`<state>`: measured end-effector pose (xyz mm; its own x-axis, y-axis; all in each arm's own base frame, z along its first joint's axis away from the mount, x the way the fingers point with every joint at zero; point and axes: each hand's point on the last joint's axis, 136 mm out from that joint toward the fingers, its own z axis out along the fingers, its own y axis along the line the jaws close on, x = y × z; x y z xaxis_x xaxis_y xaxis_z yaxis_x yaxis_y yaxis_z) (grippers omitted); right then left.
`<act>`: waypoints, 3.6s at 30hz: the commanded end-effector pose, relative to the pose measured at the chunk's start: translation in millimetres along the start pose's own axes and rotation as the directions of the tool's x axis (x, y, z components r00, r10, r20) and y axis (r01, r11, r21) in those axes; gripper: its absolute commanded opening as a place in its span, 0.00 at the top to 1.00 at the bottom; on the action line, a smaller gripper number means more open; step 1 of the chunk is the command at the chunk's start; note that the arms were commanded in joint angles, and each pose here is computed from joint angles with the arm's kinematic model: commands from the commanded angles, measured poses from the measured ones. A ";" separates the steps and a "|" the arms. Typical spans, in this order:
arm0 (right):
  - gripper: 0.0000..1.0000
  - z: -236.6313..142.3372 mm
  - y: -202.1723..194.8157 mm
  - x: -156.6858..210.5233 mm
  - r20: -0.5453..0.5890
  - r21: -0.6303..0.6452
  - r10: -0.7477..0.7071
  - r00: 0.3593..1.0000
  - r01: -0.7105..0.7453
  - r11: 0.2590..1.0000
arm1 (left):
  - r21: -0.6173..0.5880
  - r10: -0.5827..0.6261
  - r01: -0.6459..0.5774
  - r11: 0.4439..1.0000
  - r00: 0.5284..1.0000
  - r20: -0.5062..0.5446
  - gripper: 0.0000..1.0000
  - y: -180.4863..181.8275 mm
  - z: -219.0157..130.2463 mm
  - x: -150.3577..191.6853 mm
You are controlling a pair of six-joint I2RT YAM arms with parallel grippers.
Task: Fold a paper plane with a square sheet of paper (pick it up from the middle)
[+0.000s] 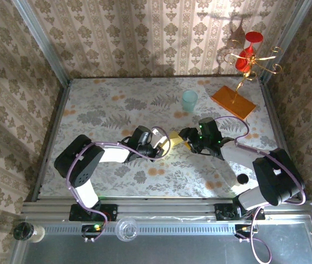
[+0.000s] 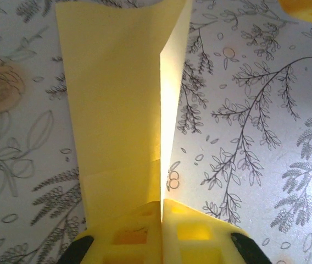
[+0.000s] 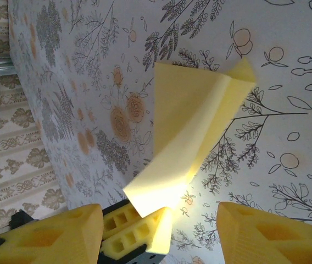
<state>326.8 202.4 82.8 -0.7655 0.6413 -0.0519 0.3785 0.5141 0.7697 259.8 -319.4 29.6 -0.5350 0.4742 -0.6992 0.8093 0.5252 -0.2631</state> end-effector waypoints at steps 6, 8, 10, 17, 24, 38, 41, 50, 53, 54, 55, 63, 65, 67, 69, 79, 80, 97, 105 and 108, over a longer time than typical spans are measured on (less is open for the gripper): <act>0.41 2.2 -17.4 -2.7 0.020 0.055 -0.003 1.000 0.002 0.998 | 0.046 -0.063 0.066 0.997 0.996 -0.064 0.92 -2.6 6.9 5.2; 0.41 2.4 -18.5 -2.9 0.020 0.059 -0.006 1.000 0.005 0.998 | 0.052 -0.079 0.083 0.995 0.994 -0.075 0.93 -2.3 6.5 4.7; 0.41 2.4 -20.2 -2.4 0.019 0.065 -0.017 1.000 0.015 0.998 | 0.062 -0.099 0.104 0.993 0.992 -0.082 0.93 -3.4 5.9 2.8; 0.37 -0.4 -27.2 -4.9 0.026 0.102 -0.143 0.989 0.140 0.985 | 0.072 -0.230 0.237 0.969 0.968 -0.095 0.96 -2.6 -1.5 -7.9; 0.32 0.7 -30.4 -4.6 -0.001 0.142 -0.305 0.952 0.302 0.942 | 0.079 -0.452 0.463 0.883 0.883 -0.125 0.94 5.2 -1.0 -11.1; 0.27 23.9 -25.8 11.4 -0.099 0.163 -0.433 0.896 0.444 0.881 | 0.164 -0.534 0.576 0.801 0.811 -0.240 0.95 -14.7 2.5 -15.6; 0.27 27.4 -24.8 13.8 -0.112 0.172 -0.448 0.887 0.462 0.870 | 0.168 -0.543 0.588 0.791 0.801 -0.251 0.95 -15.5 3.5 -16.0; 0.29 37.2 -27.1 13.2 -0.154 0.232 -0.471 0.869 0.495 0.837 | 0.190 -0.588 0.635 0.749 0.769 -0.250 0.95 -12.3 2.9 -17.1; 0.30 40.4 -26.1 13.5 -0.159 0.236 -0.473 0.867 0.499 0.834 | 0.187 -0.599 0.647 0.740 0.759 -0.256 0.95 -11.2 2.9 -13.5; 0.30 41.0 -26.1 13.1 -0.161 0.240 -0.472 0.867 0.498 0.833 | 0.189 -0.600 0.649 0.737 0.757 -0.259 0.95 -11.5 3.4 -12.7; 0.30 42.0 -26.9 13.4 -0.166 0.244 -0.472 0.866 0.500 0.831 | 0.189 -0.602 0.651 0.735 0.755 -0.260 0.95 -10.9 3.9 -12.3; 0.29 45.4 -36.6 11.2 -0.187 0.333 -0.503 0.844 0.536 0.776 | 0.191 -0.614 0.669 0.718 0.738 -0.279 0.94 -9.9 8.8 -6.8; 0.29 46.0 -39.0 10.6 -0.190 0.350 -0.506 0.841 0.540 0.766 | 0.190 -0.616 0.671 0.716 0.736 -0.280 0.94 -9.4 9.0 -6.1; 0.28 47.2 -41.6 10.2 -0.194 0.362 -0.504 0.842 0.539 0.761 | 0.191 -0.617 0.674 0.714 0.734 -0.285 0.94 -9.6 9.6 -4.9; 0.28 49.3 -44.2 10.2 -0.202 0.371 -0.499 0.843 0.538 0.757 | 0.188 -0.618 0.675 0.713 0.732 -0.286 0.93 -9.3 10.3 -4.0; 0.29 54.1 -62.1 8.7 -0.241 0.476 -0.475 0.847 0.529 0.702 | 0.180 -0.620 0.678 0.712 0.728 -0.291 0.89 -7.0 11.1 0.5; 0.30 54.0 -63.6 8.4 -0.243 0.486 -0.472 0.847 0.528 0.697 | 0.183 -0.619 0.677 0.713 0.730 -0.290 0.88 -7.4 10.6 -0.5; 0.32 56.0 -75.6 9.5 -0.259 0.526 -0.445 0.857 0.512 0.679 | 0.147 -0.586 0.630 0.762 0.768 -0.258 0.68 -9.7 -18.6 -3.1; 0.32 57.8 -74.6 10.5 -0.263 0.520 -0.442 0.858 0.512 0.684 | 0.084 -0.563 0.602 0.794 0.781 -0.270 0.63 -6.6 -27.0 7.8; 0.32 58.3 -74.1 10.9 -0.264 0.517 -0.441 0.858 0.512 0.686 | 0.079 -0.549 0.588 0.805 0.788 -0.279 0.61 -7.6 -26.9 8.4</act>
<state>332.3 219.2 20.2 -0.9462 0.1691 -0.2757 0.0965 0.9612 0.2585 247.0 -307.6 44.1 -0.9435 0.2518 -0.2153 0.3287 0.6295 -0.7041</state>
